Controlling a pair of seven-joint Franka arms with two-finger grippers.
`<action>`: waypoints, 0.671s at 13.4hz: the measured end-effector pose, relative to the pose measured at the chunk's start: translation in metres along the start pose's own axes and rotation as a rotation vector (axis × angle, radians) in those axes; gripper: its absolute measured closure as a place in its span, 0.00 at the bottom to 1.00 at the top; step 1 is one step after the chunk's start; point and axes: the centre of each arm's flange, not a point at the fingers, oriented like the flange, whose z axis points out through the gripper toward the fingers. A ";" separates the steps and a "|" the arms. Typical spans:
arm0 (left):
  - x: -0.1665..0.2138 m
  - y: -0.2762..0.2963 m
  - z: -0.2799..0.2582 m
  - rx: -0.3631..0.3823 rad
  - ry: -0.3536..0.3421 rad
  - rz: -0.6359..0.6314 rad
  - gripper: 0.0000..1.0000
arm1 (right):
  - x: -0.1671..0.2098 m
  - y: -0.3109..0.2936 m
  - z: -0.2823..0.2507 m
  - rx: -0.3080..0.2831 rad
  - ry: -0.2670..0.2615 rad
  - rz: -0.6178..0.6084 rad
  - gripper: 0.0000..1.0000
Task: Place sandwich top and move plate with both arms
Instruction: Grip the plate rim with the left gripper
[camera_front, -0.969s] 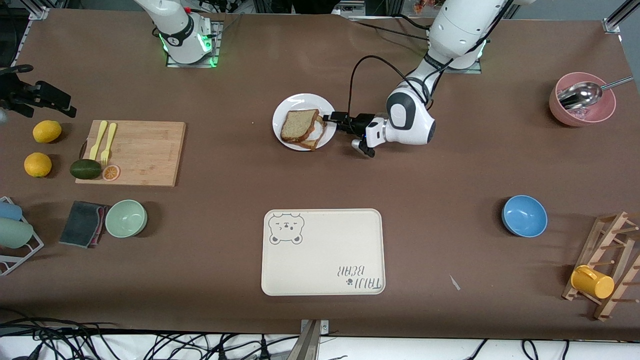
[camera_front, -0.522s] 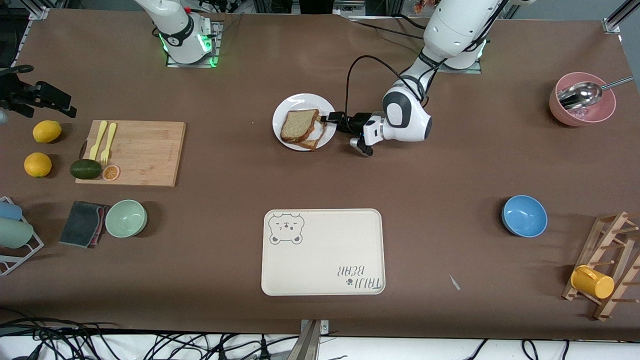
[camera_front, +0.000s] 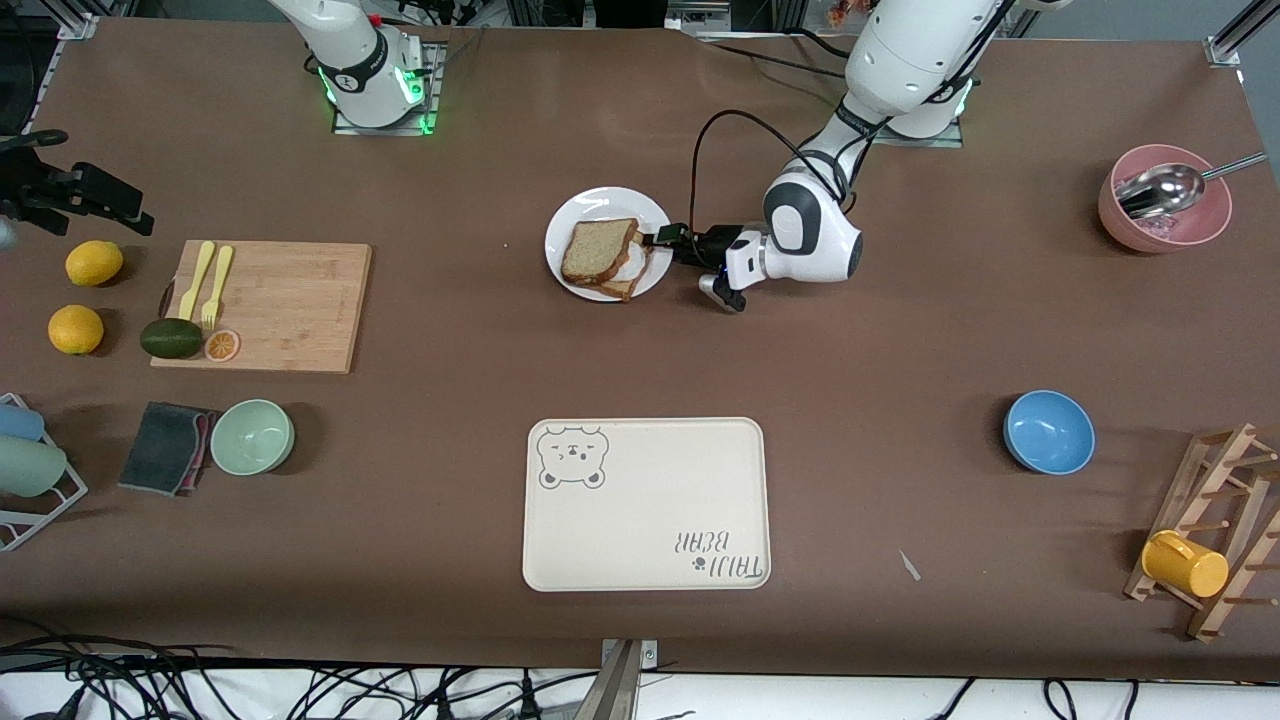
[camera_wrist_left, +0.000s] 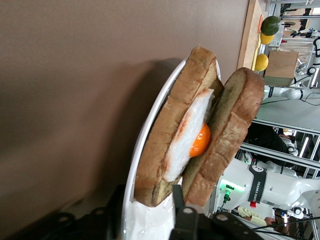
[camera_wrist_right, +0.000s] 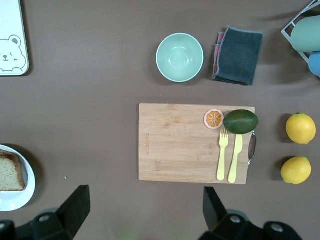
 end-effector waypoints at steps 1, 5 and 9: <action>0.000 -0.001 0.000 0.001 0.001 0.004 0.67 | 0.000 0.000 0.000 0.000 0.000 0.000 0.00; 0.000 -0.001 0.000 0.002 0.001 0.011 0.69 | 0.000 0.000 0.000 0.000 0.000 0.000 0.00; 0.000 -0.003 0.000 0.005 0.002 0.011 0.89 | 0.000 0.000 0.000 0.000 0.000 0.000 0.00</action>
